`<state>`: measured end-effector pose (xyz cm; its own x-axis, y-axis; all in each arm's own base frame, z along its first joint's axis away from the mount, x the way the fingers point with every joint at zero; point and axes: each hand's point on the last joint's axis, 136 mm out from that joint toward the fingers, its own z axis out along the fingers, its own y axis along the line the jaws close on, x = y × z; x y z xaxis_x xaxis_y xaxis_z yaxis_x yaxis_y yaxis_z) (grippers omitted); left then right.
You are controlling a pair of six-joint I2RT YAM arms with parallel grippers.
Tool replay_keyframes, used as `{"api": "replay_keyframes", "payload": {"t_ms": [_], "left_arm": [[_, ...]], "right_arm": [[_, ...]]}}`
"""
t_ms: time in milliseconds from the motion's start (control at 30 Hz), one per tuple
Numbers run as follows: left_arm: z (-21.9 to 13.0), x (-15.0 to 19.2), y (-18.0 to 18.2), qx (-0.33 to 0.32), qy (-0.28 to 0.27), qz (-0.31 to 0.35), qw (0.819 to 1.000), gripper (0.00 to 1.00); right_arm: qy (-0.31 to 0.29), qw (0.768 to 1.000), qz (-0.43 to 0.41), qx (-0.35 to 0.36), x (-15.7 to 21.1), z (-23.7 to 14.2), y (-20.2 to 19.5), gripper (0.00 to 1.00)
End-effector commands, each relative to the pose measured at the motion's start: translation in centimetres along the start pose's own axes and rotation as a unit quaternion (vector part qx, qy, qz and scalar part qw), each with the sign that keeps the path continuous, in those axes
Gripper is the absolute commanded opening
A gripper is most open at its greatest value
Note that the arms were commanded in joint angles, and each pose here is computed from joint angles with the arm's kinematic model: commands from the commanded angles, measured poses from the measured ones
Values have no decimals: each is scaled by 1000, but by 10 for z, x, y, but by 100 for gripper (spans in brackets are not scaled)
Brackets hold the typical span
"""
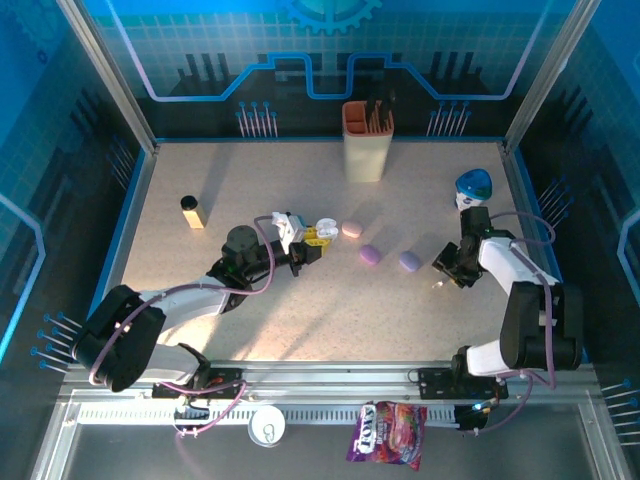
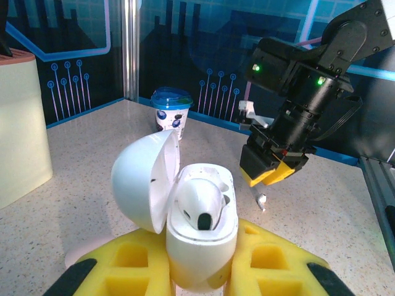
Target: Insert wireless bluetooth earbuds into charging case
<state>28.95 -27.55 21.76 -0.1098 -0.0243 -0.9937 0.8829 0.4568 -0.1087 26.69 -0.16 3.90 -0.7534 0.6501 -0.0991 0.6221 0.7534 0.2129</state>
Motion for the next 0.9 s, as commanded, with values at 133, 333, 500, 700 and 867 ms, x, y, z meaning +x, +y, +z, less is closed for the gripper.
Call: {"api": "replay_keyframes", "payload": {"t_ms": [133,333,500,700,867], "left_arm": [[-4,-4,-1,-3,-13,15,1000,0],[-4,-4,-1,-2,-13,15,1000,0],[-4,-4,-1,-2,-13,15,1000,0],[-3,-5,0,-2,-13,15,1000,0],[-3,-6,0,-2,-13,15,1000,0]], "right_arm": [[47,999,4,18,12,3,-9,36],[61,998,6,19,14,12,-8,31],[61,998,3,20,10,15,-7,27],[63,998,0,23,9,18,-7,25],[57,998,2,19,6,16,-5,24]]}}
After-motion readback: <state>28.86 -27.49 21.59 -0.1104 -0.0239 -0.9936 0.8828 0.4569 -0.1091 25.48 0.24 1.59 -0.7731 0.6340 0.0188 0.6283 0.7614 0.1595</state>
